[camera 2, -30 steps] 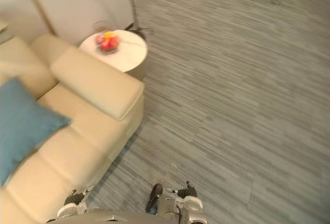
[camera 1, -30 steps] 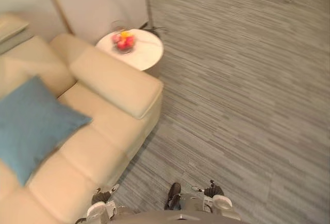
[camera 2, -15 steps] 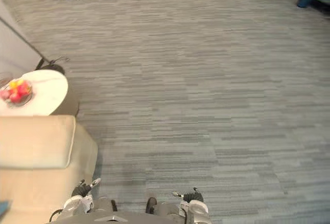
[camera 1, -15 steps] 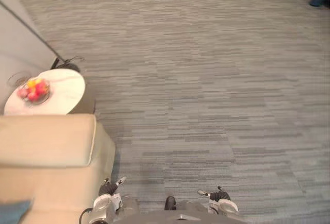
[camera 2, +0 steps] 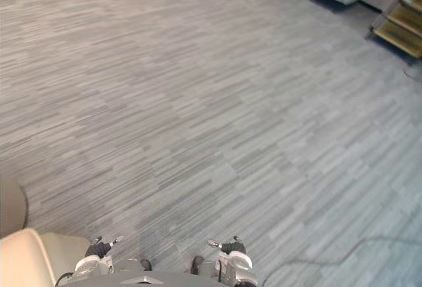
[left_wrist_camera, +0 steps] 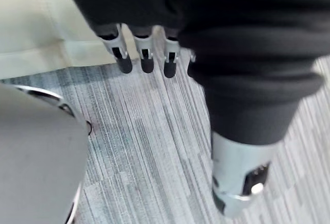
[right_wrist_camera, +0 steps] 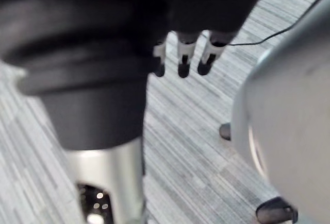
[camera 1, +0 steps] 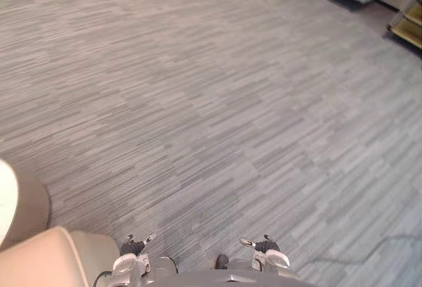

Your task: Pick up cushions and gather them together orderly.

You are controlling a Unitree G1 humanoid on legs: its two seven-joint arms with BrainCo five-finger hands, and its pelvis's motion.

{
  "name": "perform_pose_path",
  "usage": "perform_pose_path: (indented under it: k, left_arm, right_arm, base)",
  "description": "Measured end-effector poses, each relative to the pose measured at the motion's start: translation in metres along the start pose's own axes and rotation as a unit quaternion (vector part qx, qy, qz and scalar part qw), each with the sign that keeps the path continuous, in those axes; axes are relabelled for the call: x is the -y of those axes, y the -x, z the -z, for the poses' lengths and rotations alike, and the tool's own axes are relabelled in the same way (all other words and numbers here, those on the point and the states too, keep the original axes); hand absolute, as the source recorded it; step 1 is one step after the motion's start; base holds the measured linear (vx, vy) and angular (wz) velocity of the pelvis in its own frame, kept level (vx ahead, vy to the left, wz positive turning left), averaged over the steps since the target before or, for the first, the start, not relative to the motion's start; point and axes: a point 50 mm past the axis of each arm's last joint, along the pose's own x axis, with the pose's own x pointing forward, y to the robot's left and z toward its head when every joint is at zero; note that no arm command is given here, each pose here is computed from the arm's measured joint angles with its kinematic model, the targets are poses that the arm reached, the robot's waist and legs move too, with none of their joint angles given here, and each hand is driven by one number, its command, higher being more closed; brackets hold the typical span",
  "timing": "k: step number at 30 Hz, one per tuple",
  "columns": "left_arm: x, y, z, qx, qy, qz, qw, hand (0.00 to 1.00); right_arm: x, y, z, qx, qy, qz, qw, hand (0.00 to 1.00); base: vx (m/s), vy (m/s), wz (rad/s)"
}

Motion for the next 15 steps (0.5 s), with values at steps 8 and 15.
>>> perform_pose_path:
  k: [8, 15]
  left_arm:
    - [0.006, 0.001, 0.004, -0.012, -0.012, 0.008, 1.0, 0.0]
    - [0.012, 0.001, -0.004, 0.008, -0.015, 0.017, 1.0, 0.0]
  right_arm:
    - [0.035, -0.006, -0.005, 0.004, 0.012, 0.052, 0.999, 0.0]
    - [0.038, -0.006, -0.007, 0.013, 0.002, 0.066, 0.998, 0.0]
  base:
    - [0.15, -0.012, -0.76]
    - [0.13, 0.153, -0.73]
